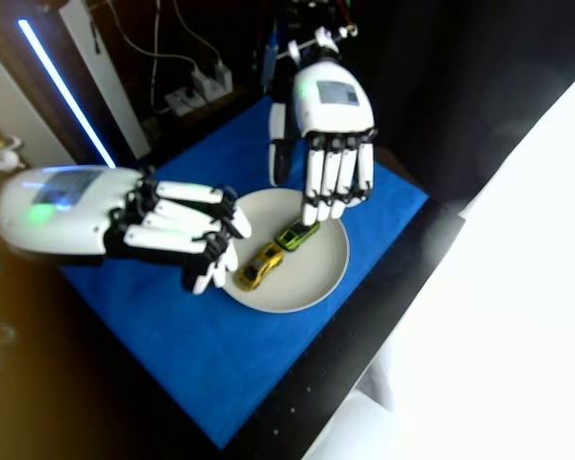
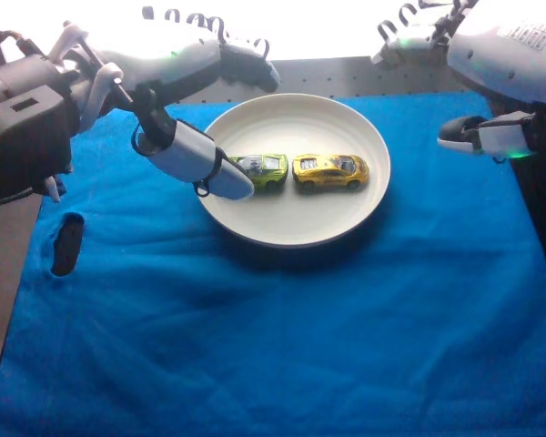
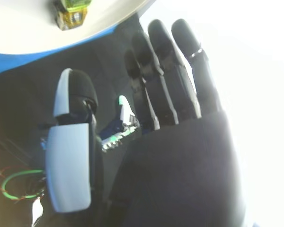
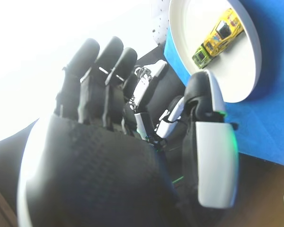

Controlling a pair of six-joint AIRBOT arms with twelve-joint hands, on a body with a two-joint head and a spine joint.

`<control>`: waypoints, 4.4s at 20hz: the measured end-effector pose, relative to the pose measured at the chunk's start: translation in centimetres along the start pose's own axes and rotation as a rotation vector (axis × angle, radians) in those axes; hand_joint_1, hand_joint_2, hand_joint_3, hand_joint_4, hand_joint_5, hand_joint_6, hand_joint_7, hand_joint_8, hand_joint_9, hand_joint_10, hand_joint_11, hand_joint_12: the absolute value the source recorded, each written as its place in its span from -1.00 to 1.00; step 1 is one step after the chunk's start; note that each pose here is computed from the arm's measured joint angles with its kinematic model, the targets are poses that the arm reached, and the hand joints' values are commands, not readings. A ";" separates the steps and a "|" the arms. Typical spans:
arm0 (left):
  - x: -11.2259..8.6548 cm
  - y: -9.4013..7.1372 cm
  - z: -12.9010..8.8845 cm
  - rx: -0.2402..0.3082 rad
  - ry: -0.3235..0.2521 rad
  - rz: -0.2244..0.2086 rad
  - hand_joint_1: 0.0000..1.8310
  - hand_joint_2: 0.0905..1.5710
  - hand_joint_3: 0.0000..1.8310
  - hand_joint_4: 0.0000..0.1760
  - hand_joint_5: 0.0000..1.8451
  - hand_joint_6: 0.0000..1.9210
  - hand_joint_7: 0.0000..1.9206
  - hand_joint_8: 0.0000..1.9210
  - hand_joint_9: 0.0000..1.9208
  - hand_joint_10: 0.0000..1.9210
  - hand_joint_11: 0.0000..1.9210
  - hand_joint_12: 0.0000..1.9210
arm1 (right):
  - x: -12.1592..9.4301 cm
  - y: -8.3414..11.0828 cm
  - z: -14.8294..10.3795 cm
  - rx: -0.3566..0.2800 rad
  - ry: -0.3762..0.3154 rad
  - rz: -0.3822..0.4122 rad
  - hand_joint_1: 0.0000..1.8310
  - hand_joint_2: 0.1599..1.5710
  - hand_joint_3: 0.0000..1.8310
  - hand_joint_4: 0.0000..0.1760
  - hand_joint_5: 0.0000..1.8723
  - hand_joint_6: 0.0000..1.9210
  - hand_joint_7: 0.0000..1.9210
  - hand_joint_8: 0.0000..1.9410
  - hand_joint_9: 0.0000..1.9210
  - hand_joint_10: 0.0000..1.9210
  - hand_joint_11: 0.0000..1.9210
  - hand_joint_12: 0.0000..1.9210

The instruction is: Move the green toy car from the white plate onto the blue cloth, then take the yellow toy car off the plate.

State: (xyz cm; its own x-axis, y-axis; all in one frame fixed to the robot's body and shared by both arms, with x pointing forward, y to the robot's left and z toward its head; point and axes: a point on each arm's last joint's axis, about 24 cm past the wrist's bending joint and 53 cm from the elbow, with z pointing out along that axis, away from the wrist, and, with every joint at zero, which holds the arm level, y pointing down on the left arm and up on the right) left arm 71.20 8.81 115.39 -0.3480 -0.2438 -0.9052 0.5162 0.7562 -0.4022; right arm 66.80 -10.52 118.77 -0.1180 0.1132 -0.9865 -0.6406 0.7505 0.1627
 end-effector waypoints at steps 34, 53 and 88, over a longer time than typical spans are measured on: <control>4.1 1.2 3.9 -0.064 0.107 -0.017 0.09 0.11 -1.00 -1.00 -0.10 -1.00 -0.34 -0.29 -0.60 0.29 -0.80 0.87 | -0.1 0.0 0.0 0.000 -0.005 0.004 0.22 0.18 -1.00 -1.00 -0.45 -0.30 -0.43 -0.17 -0.57 0.25 -0.81 0.83; 5.3 2.5 4.4 -0.101 0.129 -0.038 0.11 0.12 -1.00 -1.00 -0.05 -0.99 -0.20 -0.82 -0.61 -0.10 -1.00 0.53 | -0.1 0.2 0.0 -0.004 -0.004 0.006 0.22 0.18 -1.00 -1.00 -0.46 -0.36 -0.42 -0.15 -0.60 0.29 -0.94 0.92; 1.5 -3.2 -8.7 0.066 -0.046 0.032 0.31 0.45 -1.00 -1.00 -0.02 0.08 -0.10 0.36 -0.45 0.50 -0.84 1.00 | -0.4 0.1 -0.3 0.003 -0.013 0.014 0.31 0.20 -1.00 -1.00 -0.40 -0.40 -0.42 0.09 -0.52 0.51 -0.68 1.00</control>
State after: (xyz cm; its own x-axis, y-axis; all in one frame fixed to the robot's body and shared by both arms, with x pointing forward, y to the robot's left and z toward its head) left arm 62.20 11.28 116.50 -0.2947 -0.2490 -0.9226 0.5776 0.7227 -0.3796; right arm 66.58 -10.71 119.22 -0.1172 0.1325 -0.9842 -0.6369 0.7504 0.1769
